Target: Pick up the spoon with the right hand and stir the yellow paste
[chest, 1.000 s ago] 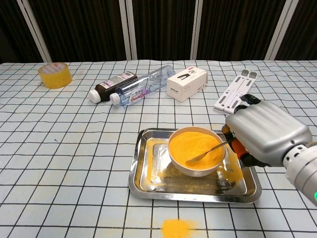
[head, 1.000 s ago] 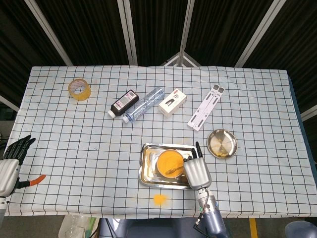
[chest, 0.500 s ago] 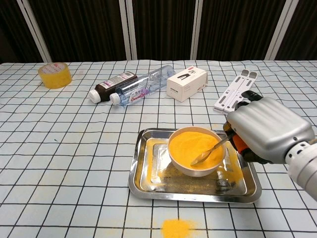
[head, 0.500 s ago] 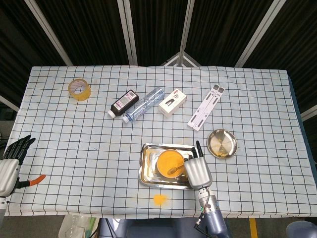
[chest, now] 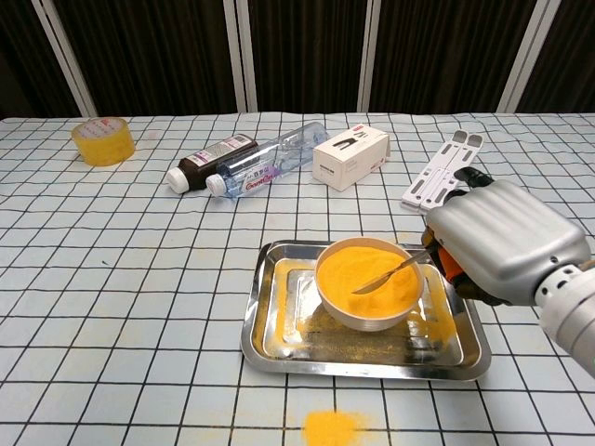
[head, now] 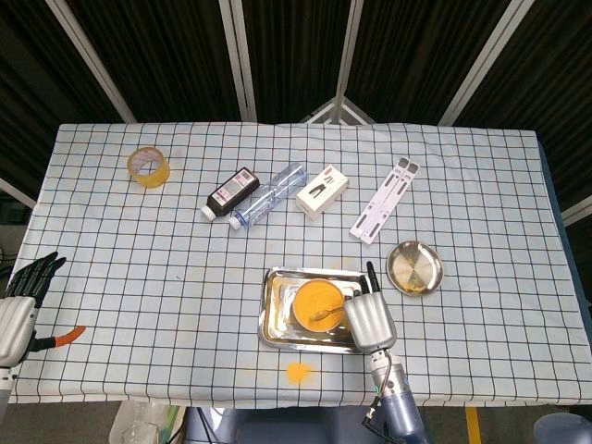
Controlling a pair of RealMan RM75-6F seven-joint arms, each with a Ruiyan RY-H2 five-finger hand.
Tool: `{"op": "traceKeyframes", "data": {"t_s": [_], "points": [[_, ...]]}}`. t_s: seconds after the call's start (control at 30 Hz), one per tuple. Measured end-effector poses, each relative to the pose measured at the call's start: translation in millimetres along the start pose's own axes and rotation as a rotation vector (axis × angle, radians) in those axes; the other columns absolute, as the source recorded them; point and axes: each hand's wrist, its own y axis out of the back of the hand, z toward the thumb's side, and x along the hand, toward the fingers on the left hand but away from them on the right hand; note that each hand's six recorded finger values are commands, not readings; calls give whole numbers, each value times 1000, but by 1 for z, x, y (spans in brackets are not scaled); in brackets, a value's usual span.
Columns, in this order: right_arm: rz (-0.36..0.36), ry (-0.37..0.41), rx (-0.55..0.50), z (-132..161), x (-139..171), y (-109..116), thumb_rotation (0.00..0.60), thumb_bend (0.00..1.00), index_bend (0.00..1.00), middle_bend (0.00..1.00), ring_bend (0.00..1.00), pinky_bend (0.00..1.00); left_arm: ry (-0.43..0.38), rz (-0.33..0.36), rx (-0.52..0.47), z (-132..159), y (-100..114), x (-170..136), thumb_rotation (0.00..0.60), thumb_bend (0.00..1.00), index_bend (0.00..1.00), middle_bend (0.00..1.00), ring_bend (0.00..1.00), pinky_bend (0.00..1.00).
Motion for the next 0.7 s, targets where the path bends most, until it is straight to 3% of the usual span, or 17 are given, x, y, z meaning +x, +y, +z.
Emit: {"op": "traceKeyframes", "data": {"t_s": [0.3,0.53,0.7], "points": [[-58,7,47,-1,-2,8,600,979,752,630,246,0,-1,1,0,0,0,0,600,0,0,0,0,0],[-244,70,301,1,-4,16,600,979,768,640,258,0,0,2,1,0,0,0,600,0,0,0,0,0],[-328,107,482,1,-5,15,600,979,770,641,261,0,-1,2,1,0,0,0,600,0,0,0,0,0]]}}
